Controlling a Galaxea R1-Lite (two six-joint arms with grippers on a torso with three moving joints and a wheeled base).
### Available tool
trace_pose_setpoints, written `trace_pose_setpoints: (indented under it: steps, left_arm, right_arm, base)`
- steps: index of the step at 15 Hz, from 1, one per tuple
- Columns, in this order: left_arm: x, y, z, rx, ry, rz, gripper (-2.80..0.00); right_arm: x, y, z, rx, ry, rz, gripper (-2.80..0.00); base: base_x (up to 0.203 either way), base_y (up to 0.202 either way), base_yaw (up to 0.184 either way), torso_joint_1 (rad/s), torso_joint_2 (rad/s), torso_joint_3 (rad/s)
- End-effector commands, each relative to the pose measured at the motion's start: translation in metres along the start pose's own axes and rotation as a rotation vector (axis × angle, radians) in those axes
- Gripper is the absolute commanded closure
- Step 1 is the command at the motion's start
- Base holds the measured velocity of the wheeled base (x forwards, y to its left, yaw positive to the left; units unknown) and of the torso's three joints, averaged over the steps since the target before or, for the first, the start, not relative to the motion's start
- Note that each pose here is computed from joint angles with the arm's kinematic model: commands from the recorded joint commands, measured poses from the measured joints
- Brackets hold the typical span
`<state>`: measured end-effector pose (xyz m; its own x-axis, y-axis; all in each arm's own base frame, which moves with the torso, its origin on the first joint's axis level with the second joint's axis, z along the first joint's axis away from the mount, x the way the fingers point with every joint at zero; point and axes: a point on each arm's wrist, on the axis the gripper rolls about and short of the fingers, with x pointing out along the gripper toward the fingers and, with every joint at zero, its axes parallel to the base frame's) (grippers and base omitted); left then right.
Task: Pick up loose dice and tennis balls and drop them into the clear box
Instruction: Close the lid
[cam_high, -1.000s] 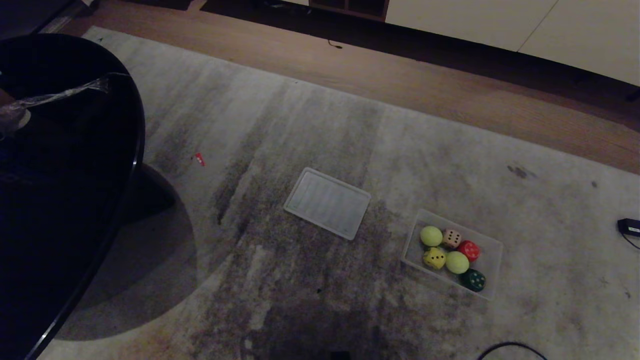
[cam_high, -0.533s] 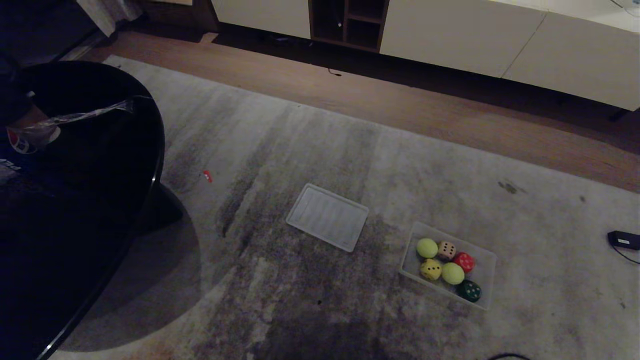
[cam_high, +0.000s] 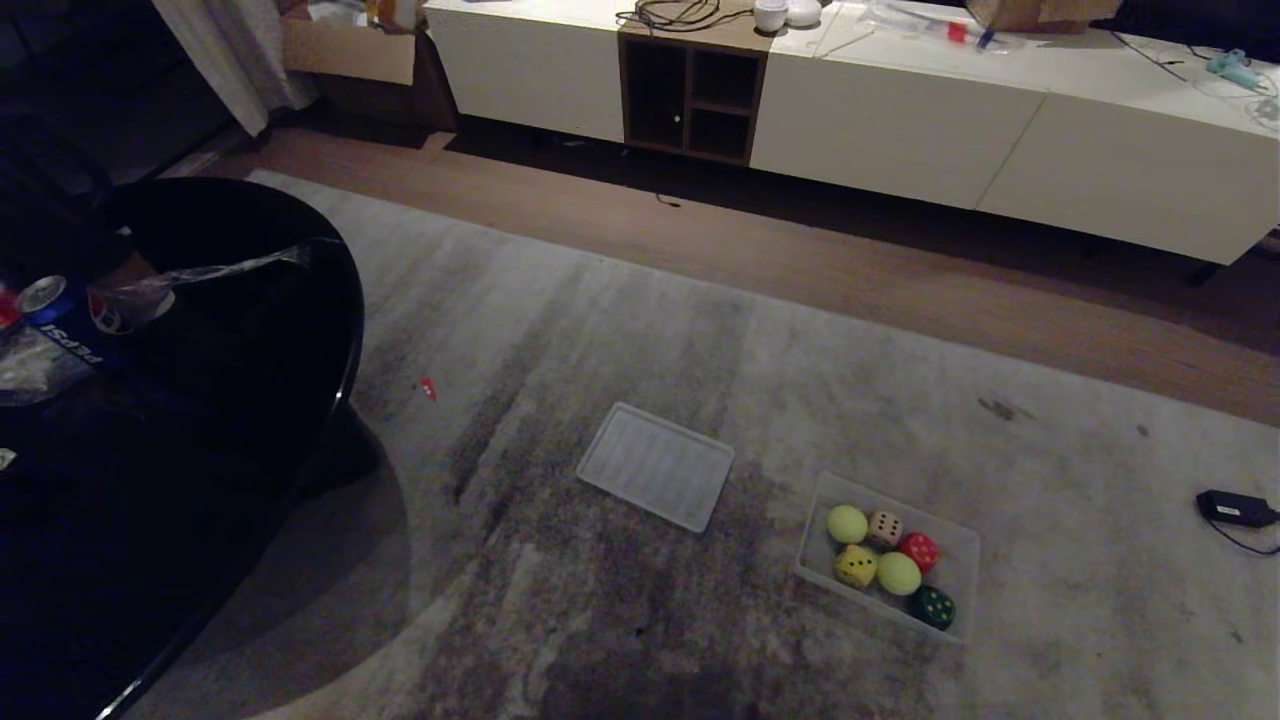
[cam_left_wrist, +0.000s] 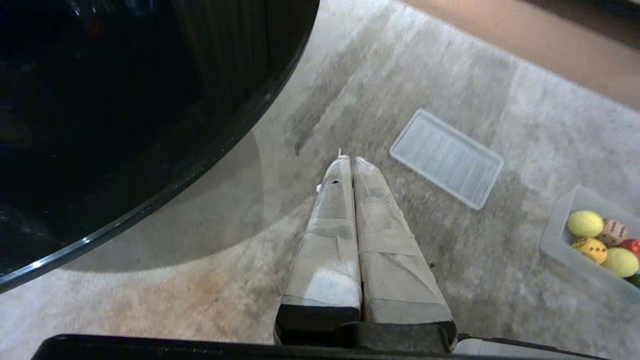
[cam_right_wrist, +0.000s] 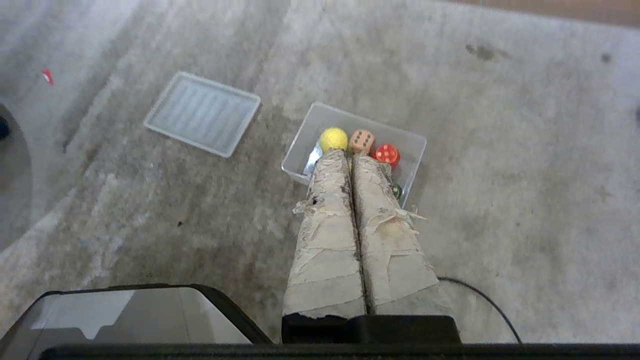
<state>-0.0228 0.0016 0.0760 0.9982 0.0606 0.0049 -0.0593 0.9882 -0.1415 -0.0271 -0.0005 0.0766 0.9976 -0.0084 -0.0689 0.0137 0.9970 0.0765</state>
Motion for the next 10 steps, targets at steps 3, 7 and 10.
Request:
trace_pose_setpoints:
  steps: [3,7,10]
  left_arm:
    - [0.0002,0.0000,-0.0003,-0.001,0.002,0.001,0.00]
    - [0.0002,0.0000,-0.0003,-0.001,0.002,0.001,0.00]
    - [0.0002,0.0000,-0.0003,-0.001,0.002,0.001,0.00]
  right_arm:
    - [0.0002,0.0000,-0.0002,0.000,0.003,0.000,0.00]
    - [0.0001,0.0000,0.0001,0.000,0.002,0.001,0.00]
    - [0.0002,0.0000,-0.0003,0.000,0.003,0.000,0.00]
  base:
    - [0.000,0.000,0.000,0.005,0.00,0.203]
    - [0.000,0.000,0.000,0.002,0.00,0.201]
    - [0.000,0.000,0.000,0.000,0.00,0.209]
